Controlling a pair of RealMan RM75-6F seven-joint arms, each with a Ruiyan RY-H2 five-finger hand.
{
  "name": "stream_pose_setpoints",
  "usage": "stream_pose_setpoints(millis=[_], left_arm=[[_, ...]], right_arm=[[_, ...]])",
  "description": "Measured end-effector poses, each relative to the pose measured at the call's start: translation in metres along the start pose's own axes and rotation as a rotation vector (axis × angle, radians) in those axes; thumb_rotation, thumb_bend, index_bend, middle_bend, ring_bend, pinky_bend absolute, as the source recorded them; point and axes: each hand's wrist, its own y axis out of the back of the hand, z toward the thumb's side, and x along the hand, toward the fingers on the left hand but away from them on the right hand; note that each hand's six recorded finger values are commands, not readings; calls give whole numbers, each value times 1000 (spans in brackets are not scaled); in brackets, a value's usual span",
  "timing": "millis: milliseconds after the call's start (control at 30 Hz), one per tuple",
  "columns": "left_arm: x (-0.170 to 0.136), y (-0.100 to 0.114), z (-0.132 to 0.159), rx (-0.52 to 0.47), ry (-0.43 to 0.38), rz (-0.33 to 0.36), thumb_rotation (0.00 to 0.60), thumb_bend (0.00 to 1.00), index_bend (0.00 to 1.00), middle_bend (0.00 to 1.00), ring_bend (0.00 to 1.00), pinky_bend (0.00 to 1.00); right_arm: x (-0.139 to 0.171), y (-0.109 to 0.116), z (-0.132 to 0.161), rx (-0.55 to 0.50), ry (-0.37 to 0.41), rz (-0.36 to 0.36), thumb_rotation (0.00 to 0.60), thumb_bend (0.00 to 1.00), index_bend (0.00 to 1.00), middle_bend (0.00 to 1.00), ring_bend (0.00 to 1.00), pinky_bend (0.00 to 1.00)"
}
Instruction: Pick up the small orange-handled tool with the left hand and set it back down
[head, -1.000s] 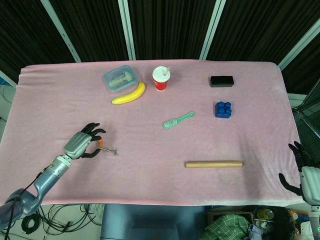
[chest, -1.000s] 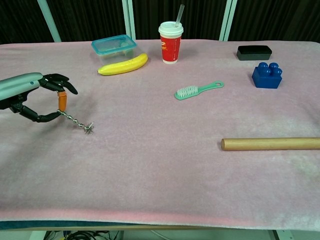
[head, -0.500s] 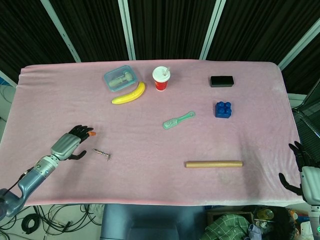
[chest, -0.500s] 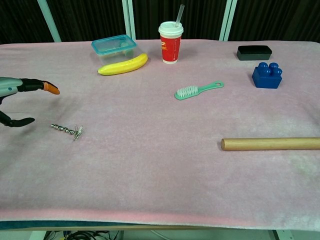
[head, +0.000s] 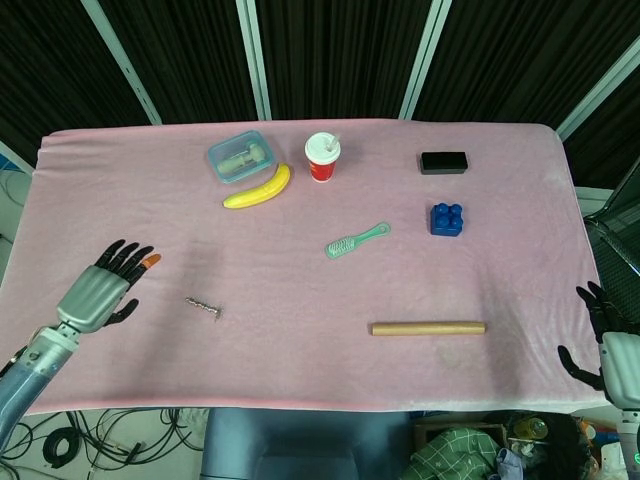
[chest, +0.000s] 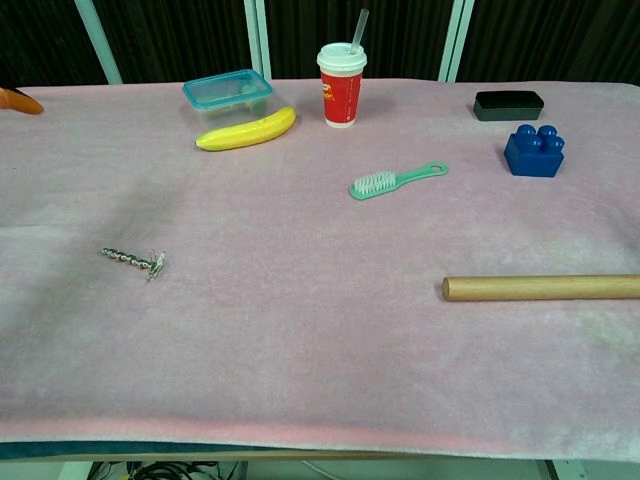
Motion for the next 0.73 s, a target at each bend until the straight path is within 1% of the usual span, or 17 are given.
stream_pose_setpoints(millis=[67, 133, 200, 300, 367, 500, 600, 733], left_arm=[[-18, 12, 0, 20, 45, 35, 600, 382, 93, 45, 0, 0], [-42, 21, -8, 30, 115, 55, 600, 382, 93, 44, 0, 0], [-64, 23, -17, 33, 185, 45, 600, 382, 93, 44, 0, 0], [-88, 22, -26, 11, 265, 26, 600, 382, 92, 43, 0, 0], [-97, 20, -29, -12, 291, 24, 600, 382, 90, 43, 0, 0], [-116, 19, -36, -79, 331, 54, 600, 381, 89, 42, 0, 0], [-130, 19, -40, -120, 342, 84, 600, 381, 88, 39, 0, 0], [-139, 24, -40, -131, 341, 121, 600, 380, 87, 39, 0, 0]], right_arm=[[0, 0, 1, 21, 15, 5, 600, 271, 0, 0, 130, 227], [0, -1, 3, 37, 29, 10, 600, 271, 0, 0, 126, 226], [1, -2, 4, 44, 38, 14, 600, 270, 0, 0, 123, 226], [1, -2, 5, 63, 53, 15, 600, 269, 0, 0, 121, 225], [1, -2, 7, 80, 66, 12, 600, 267, 0, 0, 119, 224], [2, -1, 8, 108, 87, 6, 600, 266, 0, 0, 118, 223], [1, -2, 8, 112, 88, 5, 600, 266, 0, 0, 118, 223], [1, -2, 7, 110, 81, 7, 600, 266, 0, 0, 118, 223]])
